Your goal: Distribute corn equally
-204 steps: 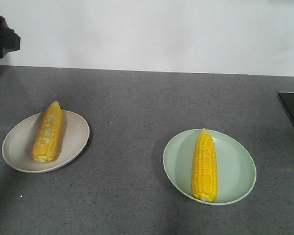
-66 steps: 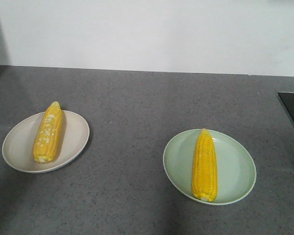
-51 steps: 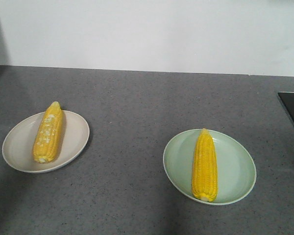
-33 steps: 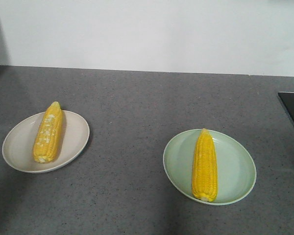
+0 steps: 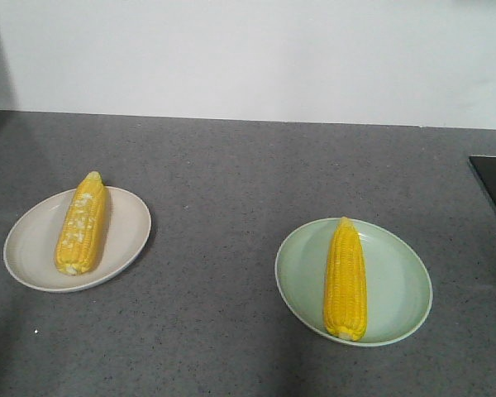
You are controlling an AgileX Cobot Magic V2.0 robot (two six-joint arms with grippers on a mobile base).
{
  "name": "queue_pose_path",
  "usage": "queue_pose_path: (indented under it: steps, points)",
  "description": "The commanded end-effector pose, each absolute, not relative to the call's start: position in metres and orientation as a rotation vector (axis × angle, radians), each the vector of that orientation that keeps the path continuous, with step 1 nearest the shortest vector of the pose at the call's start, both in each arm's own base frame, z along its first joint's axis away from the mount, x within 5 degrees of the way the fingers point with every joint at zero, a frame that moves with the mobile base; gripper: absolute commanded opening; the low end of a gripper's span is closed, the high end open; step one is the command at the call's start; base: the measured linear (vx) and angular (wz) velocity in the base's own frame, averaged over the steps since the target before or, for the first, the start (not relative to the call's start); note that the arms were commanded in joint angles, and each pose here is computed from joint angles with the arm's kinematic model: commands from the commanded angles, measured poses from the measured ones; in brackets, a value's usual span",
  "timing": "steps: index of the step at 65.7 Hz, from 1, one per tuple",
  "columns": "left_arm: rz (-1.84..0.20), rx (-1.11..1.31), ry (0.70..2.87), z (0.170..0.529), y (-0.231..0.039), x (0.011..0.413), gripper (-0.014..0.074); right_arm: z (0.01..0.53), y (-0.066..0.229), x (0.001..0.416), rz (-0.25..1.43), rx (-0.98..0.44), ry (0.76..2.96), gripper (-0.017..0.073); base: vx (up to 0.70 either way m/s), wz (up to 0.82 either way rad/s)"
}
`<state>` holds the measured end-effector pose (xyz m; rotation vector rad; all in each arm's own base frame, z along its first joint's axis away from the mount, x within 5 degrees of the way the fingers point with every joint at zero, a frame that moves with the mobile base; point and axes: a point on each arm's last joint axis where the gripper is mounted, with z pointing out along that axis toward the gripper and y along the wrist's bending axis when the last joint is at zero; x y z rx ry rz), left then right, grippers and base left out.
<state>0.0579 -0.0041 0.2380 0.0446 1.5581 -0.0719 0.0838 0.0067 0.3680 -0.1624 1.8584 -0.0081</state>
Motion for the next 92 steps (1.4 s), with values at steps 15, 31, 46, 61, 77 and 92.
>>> queue_pose_path:
  steps: [15, 31, 46, 61, 77, 92]
  points:
    - [-0.064, -0.006, 1.417, 0.219, -0.002, 0.053, -0.0006, 0.381, 0.006, 0.085, -0.023, -0.156, 1.771, -0.0010, 0.00, 0.00]
    - [-0.061, -0.003, 1.409, 0.209, -0.002, 0.055, -0.0006, 0.381, 0.006, 0.085, -0.023, -0.156, 1.772, -0.0010, 0.00, 0.00]
    - [-0.063, -0.005, 1.411, 0.209, -0.002, 0.055, -0.0006, 0.381, 0.006, 0.085, -0.023, -0.156, 1.772, -0.0010, 0.00, 0.00]
    - [-0.062, -0.004, 1.412, 0.209, -0.002, 0.055, -0.0006, 0.381, 0.006, 0.085, -0.023, -0.156, 1.772, -0.0010, 0.00, 0.00]
    - [-0.062, -0.004, 1.412, 0.209, -0.002, 0.055, -0.0006, 0.381, 0.006, 0.085, -0.023, -0.156, 1.772, -0.0010, 0.00, 0.00]
    - [-0.062, -0.004, 1.412, 0.209, -0.002, 0.055, -0.0006, 0.381, 0.006, 0.085, -0.023, -0.156, 1.772, -0.0010, 0.00, 0.00]
